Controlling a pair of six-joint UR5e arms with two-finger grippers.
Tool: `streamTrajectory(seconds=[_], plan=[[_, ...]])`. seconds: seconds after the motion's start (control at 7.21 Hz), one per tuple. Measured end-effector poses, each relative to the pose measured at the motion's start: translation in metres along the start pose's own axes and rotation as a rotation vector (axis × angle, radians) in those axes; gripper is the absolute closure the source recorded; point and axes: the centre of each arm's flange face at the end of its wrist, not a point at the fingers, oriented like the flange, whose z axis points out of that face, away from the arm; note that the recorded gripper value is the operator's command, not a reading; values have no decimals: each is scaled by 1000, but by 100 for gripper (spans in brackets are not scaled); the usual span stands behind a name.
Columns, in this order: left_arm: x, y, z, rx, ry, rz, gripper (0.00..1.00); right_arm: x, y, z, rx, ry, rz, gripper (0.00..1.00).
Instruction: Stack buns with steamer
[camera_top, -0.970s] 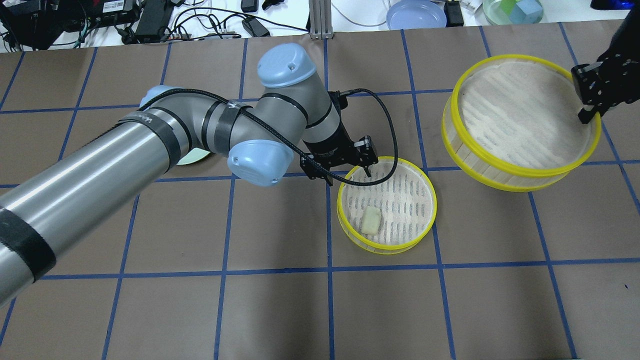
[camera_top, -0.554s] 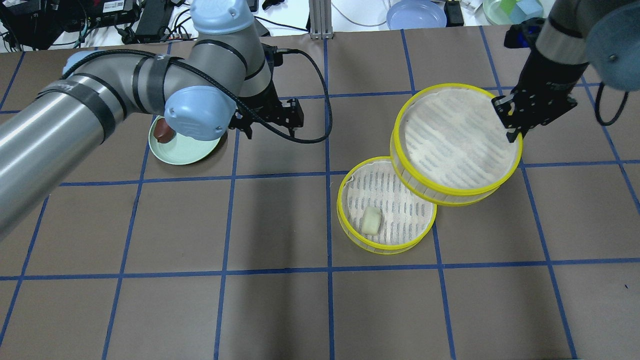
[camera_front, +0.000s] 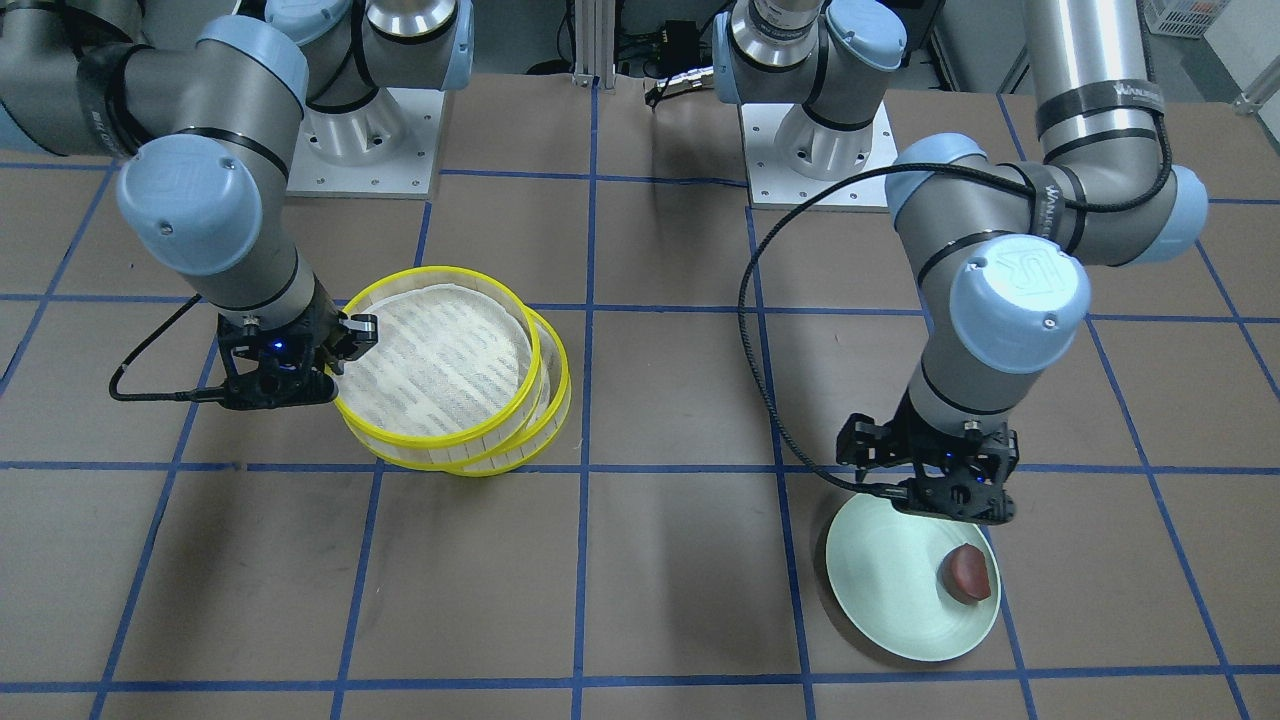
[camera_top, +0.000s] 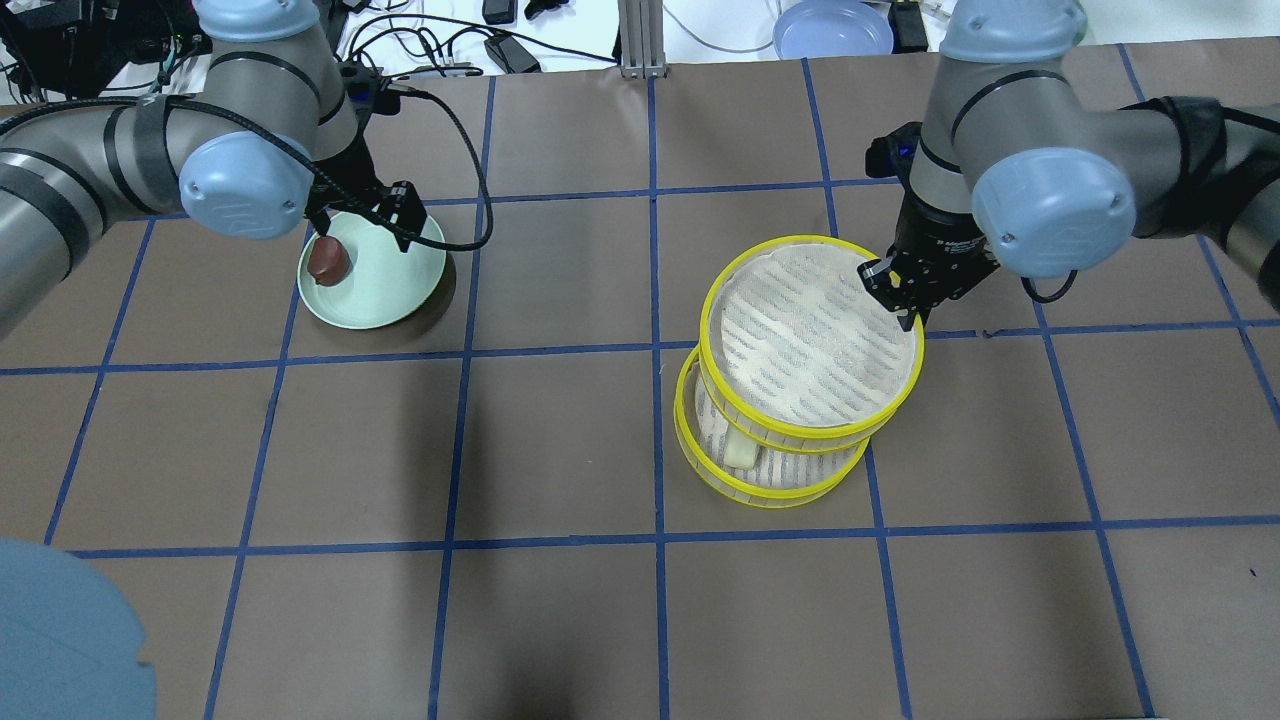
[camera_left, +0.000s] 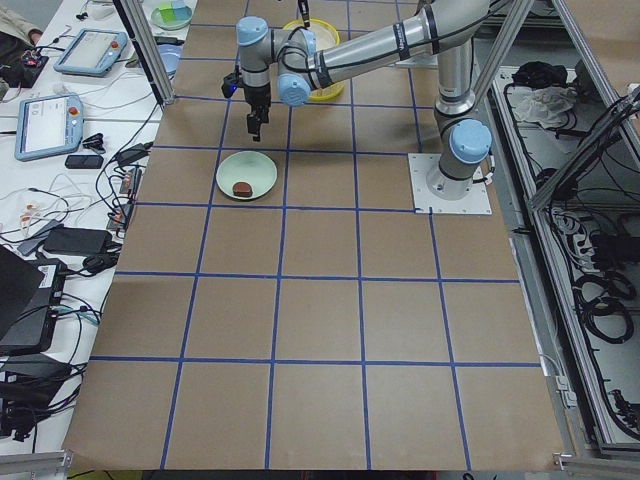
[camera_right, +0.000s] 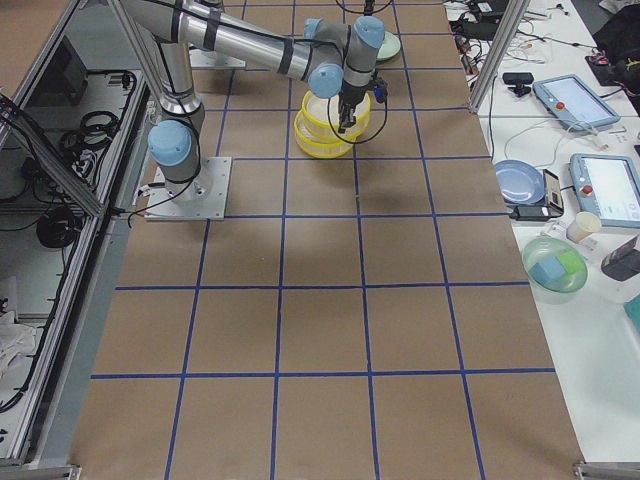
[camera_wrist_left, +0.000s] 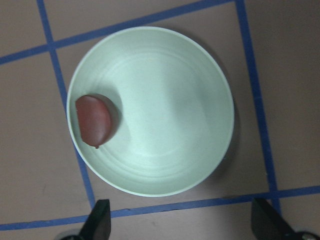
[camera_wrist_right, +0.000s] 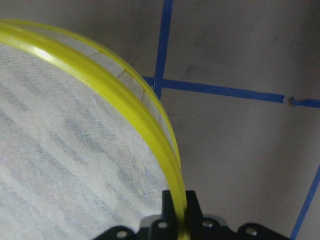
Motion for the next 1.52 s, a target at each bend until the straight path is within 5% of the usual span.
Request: streamTrajectory(seconds=[0.42,0.55,0.83,1.11,1.52], plan=[[-50,-23,73,58,-36,-31,6,-6,-6,29,-36,-10,-12,100],[-57,-28,97,64,-38,-23,25,-10,-5,29,-37,-9,-17,100],[-58,-31,125,47,-31,-9,100,-23,1,19,-22,0,-14,100],[-59,-31,136,25,-33,20,100,-33,6,14,-13,9,2,100],[-60,-28,112,5,-23,25,100,-36,9,26,-25,15,-89,100]])
